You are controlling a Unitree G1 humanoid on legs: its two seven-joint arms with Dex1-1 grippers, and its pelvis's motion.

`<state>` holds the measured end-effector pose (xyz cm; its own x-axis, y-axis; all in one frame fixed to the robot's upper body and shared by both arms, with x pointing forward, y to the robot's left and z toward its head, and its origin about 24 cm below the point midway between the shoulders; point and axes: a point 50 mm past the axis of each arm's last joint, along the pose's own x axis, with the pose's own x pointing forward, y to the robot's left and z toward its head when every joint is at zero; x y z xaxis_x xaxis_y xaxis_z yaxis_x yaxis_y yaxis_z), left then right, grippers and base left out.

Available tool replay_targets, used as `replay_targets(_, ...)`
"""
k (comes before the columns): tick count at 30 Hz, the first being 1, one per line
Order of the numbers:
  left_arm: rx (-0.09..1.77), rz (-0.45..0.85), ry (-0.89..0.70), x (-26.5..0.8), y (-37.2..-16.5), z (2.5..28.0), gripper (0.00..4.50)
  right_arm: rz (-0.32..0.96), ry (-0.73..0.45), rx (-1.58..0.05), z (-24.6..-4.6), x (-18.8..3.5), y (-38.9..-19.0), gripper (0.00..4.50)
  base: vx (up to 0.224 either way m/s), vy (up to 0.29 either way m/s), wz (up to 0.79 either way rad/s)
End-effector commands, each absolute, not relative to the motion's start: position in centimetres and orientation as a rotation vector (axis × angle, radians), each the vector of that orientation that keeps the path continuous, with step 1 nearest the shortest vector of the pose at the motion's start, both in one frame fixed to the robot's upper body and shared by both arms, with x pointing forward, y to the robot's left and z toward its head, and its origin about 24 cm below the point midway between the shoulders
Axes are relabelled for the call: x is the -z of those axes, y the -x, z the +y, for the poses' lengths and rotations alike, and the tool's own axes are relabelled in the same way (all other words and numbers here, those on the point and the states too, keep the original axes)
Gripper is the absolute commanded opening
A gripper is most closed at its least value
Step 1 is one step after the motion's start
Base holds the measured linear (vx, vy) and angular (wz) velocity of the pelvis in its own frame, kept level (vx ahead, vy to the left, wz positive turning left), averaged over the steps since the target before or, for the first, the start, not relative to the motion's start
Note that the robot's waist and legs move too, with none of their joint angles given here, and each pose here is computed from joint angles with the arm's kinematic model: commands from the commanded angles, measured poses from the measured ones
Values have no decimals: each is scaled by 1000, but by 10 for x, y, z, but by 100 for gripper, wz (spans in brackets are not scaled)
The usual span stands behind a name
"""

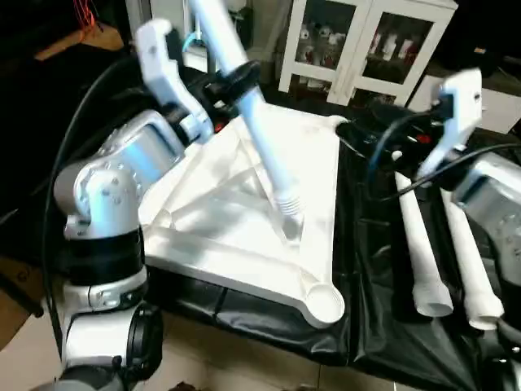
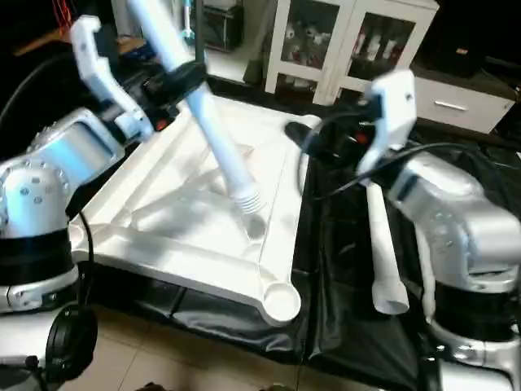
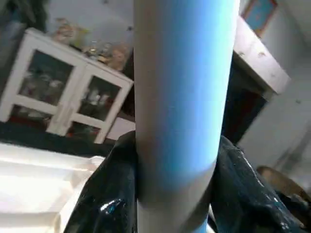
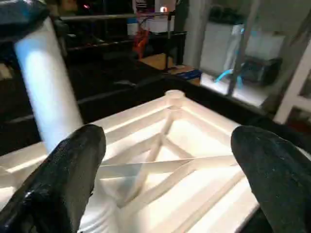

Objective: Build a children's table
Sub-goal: Pick table leg

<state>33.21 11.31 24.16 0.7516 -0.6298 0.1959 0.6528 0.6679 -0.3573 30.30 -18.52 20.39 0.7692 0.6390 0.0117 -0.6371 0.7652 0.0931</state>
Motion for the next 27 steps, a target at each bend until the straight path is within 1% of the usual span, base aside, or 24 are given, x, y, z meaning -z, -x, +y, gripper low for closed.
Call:
replay_targets(1,796,-72,415,-250,-328,103,174,10,-111,-727,-187,-213,-301,450,0,0,0)
replay_targets(4,883,-93,412,-255,-322,97,174,41,-141,-823,-180,-213,-295,450,0,0,0)
replay_targets(7,970,-88,388,-254,-317,92,174,52,-185,-906,-175,-213,-290,450,0,0,0)
replay_targets(9,1023,-81,357,-253,-314,89,174,62,-191,-946,-174,-213,-287,450,0,0,0)
replay_targets(14,1166,-67,271,-254,-303,79,174,108,-141,-1000,-169,-208,-283,450,0,0,0)
replay_targets(16,1239,-67,233,-256,-296,72,174,152,-104,-1037,-163,-203,-280,450,0,0,0)
replay_targets(20,1279,-67,211,-259,-293,65,174,200,-73,-1084,-156,-196,-275,450,0,0,0)
replay_targets(27,1340,-86,188,-265,-290,61,173,287,-16,-1097,-149,-180,-273,450,0,0,0)
